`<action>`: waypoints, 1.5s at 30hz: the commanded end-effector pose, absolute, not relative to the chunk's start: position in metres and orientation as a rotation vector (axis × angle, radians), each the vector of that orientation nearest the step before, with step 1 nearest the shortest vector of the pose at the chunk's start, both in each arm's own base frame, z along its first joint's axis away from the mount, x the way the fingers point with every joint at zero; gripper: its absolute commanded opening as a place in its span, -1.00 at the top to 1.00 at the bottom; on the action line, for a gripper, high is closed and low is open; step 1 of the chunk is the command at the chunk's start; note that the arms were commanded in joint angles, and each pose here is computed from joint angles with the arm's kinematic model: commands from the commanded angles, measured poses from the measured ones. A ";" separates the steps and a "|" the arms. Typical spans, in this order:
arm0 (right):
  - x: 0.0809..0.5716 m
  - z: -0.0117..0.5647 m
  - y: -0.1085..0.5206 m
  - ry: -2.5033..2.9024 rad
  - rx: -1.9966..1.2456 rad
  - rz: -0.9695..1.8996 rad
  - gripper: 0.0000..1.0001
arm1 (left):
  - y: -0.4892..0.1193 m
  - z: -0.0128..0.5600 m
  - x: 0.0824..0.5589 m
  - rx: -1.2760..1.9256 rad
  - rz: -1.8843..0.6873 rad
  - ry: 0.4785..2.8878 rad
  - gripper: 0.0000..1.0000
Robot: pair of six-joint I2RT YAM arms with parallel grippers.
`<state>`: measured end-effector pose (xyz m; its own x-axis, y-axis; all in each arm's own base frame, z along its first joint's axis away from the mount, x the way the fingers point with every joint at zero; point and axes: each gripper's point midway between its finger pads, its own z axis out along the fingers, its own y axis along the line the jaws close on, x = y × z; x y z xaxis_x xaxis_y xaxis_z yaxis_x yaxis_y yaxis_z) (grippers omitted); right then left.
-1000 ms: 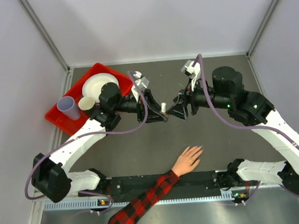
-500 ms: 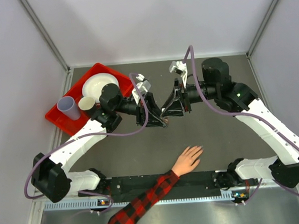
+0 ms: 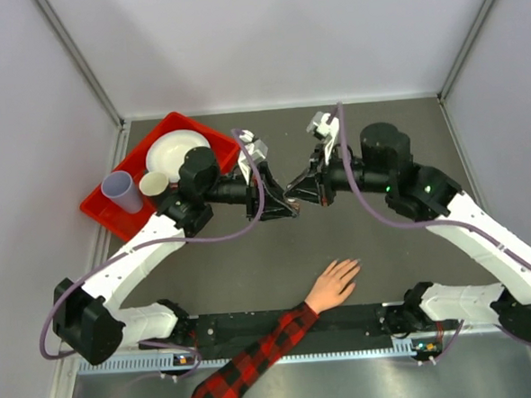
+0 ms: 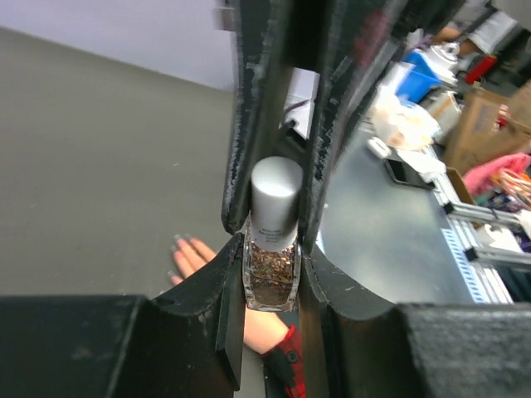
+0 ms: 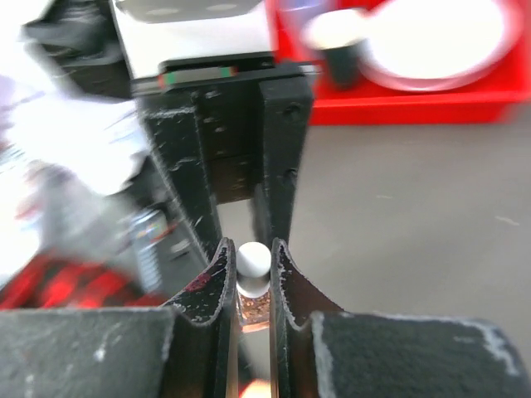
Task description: Paint the nails
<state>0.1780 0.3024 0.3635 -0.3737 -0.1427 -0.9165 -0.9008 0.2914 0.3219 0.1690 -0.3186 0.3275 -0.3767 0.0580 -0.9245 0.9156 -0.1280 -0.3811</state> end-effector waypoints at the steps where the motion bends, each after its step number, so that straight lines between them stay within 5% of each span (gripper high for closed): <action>1: 0.200 0.357 0.281 1.791 -0.581 0.721 1.00 | -0.307 0.356 0.244 0.821 -1.267 1.475 1.00; 7: 0.195 0.345 0.275 1.860 -0.091 0.342 1.00 | -0.293 0.358 0.273 0.663 -1.121 1.512 1.00; 15: 0.193 0.343 0.299 1.889 -0.160 0.261 0.96 | -0.294 0.342 0.277 0.655 -1.119 1.550 1.00; 21: 0.189 0.361 0.308 1.869 -0.389 0.412 -0.15 | -0.304 0.341 0.254 0.801 -1.227 1.505 1.00; 26: 0.170 0.384 0.308 1.804 -0.657 0.668 -0.47 | -0.311 0.339 0.222 0.976 -1.386 1.453 1.00; 33: 0.168 0.398 0.288 1.725 -0.869 1.002 -0.47 | -0.308 0.356 0.173 1.142 -1.625 1.291 1.00; 38: 0.162 0.403 0.292 1.667 -0.989 1.187 -0.11 | -0.307 0.360 0.153 1.233 -1.667 1.232 1.00; 45: 0.166 0.407 0.302 1.629 -1.067 1.299 0.05 | -0.308 0.359 0.141 1.277 -1.694 1.214 1.00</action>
<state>0.1785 0.2916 0.3854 -0.3980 -0.1504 -0.9050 -0.8889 0.3072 0.3399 0.1586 -0.3149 0.3454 -0.3600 0.0343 -0.9323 0.8966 -0.2634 -0.3559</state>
